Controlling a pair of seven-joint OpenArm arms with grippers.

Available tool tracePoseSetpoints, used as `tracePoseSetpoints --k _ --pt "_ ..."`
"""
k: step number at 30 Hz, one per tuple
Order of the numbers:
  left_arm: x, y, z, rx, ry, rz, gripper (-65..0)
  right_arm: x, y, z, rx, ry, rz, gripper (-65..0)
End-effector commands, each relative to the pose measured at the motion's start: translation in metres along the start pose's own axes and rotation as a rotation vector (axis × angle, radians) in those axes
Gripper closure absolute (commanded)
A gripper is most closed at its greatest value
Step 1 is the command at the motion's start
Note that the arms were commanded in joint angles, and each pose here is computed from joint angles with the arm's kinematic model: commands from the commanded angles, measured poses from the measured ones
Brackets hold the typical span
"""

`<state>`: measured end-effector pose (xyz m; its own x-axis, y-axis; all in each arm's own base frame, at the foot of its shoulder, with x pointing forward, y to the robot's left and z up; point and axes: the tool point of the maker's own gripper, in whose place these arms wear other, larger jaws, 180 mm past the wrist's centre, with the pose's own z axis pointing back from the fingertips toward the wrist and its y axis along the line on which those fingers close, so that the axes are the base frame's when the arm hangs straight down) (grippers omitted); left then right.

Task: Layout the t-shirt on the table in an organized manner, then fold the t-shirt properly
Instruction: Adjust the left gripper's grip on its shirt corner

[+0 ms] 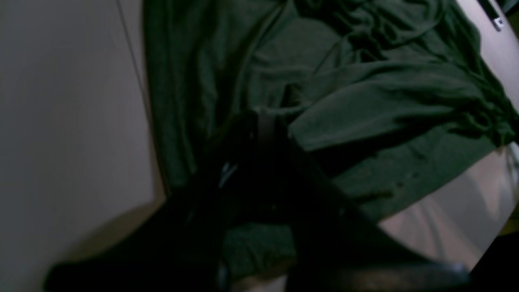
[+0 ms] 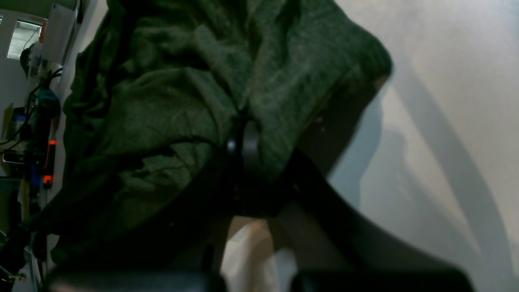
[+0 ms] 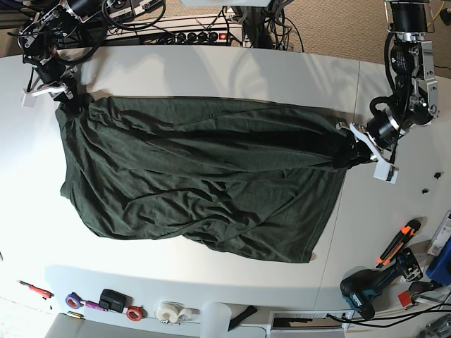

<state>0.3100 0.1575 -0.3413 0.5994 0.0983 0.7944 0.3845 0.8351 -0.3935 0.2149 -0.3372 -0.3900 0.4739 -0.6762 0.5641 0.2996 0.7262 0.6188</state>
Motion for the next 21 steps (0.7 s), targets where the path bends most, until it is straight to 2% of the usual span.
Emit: tracePoseSetpoints --k 1,6,10,11,13,14,15,21 --pt "0.012 -0.001 0.003 -0.009 -0.023 -0.020 0.0 0.005 0.002 0.001 0.007 -0.007 0.009 0.0" --pt "-0.003 -0.001 0.005 -0.012 0.041 -0.017 0.0 0.005 0.002 0.001 0.007 -0.006 0.009 0.0" --pt "-0.027 -0.006 0.008 -0.041 0.171 -0.052 0.0 0.005 0.002 0.001 0.007 -0.007 0.009 0.0" --pt "-0.032 -0.006 0.008 -0.040 0.196 -0.053 -5.4 0.005 0.002 0.001 0.007 -0.007 0.009 0.0" --pt "-0.036 -0.005 0.009 -0.039 0.217 -0.053 -21.7 0.005 0.002 0.001 0.007 -0.007 0.009 0.0" --pt "-0.035 -0.005 0.009 -0.039 0.216 -0.053 -27.4 0.005 0.002 0.001 0.006 -0.006 0.009 0.0" --pt "-0.034 -0.005 0.009 -0.036 0.212 -0.051 -29.9 0.005 0.002 0.001 0.006 -0.006 0.009 0.0" --pt "-0.012 0.021 0.018 0.064 0.128 -0.003 -30.1 0.003 0.002 0.002 0.006 0.003 0.009 0.0"
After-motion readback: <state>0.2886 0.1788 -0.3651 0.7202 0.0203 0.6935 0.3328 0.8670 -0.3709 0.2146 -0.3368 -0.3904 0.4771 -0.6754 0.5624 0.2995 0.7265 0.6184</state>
